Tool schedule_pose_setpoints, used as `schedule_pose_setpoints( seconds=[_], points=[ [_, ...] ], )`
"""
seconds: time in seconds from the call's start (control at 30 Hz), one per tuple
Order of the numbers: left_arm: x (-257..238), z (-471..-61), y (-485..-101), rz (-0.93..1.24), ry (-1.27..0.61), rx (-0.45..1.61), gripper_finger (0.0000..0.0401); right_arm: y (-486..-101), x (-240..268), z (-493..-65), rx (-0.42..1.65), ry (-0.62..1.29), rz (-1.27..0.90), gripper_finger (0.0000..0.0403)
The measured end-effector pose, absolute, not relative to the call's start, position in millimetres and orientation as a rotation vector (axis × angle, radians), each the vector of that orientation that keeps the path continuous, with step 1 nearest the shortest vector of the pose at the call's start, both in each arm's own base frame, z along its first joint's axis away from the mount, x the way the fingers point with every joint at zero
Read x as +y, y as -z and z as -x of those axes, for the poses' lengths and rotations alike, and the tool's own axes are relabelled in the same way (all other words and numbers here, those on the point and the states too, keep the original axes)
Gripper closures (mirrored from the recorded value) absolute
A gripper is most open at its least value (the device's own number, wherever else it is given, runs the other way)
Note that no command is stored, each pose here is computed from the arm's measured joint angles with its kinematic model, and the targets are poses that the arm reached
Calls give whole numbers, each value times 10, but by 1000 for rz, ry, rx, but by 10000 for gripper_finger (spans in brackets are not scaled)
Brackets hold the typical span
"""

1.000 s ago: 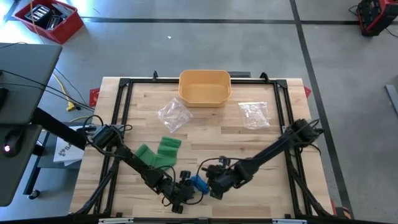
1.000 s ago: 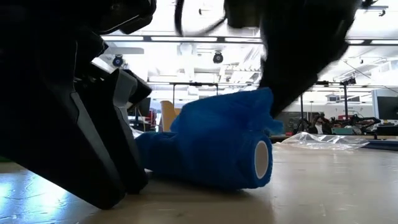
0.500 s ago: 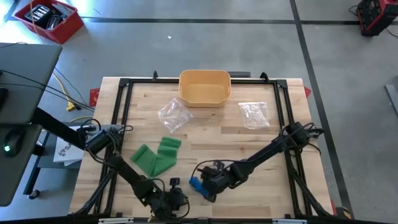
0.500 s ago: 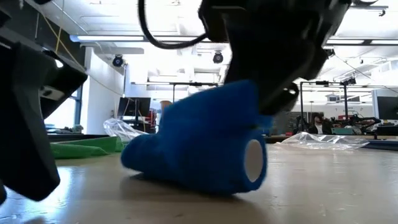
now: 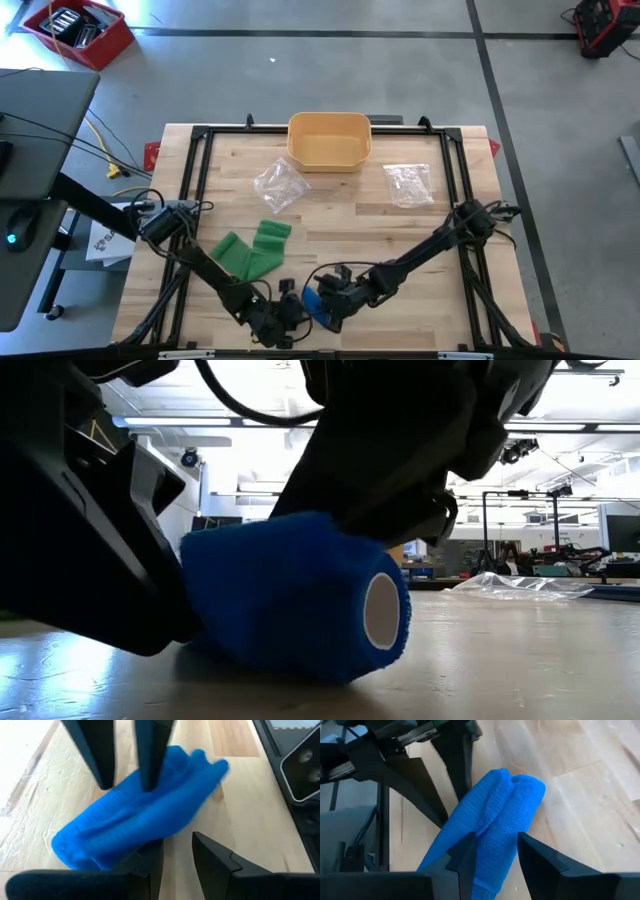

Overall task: Roll bandage
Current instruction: Roll the blue bandage

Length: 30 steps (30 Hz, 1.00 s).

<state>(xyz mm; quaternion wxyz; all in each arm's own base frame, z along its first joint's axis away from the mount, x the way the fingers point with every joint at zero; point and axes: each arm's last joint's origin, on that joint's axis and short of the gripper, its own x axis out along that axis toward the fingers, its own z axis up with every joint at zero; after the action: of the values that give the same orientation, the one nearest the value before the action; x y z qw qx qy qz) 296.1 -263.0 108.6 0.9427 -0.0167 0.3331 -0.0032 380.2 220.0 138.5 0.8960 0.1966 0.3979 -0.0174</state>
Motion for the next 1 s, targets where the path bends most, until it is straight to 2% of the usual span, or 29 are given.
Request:
schedule_pose_setpoints(
  seconds=[0.5,0.8,1.0],
  points=[
    [-2601,-3031,-1121,80,0,641,304,-1377,2273,-3813,806,-63,-359,268],
    [-2599,-3033,-1123,79,-2,640,304,-1382,2286,-3813,810,-130,-298,230],
    [-2591,-3037,-1122,79,-5,642,304,-1394,2331,-3800,811,-251,-204,237]
  ],
)
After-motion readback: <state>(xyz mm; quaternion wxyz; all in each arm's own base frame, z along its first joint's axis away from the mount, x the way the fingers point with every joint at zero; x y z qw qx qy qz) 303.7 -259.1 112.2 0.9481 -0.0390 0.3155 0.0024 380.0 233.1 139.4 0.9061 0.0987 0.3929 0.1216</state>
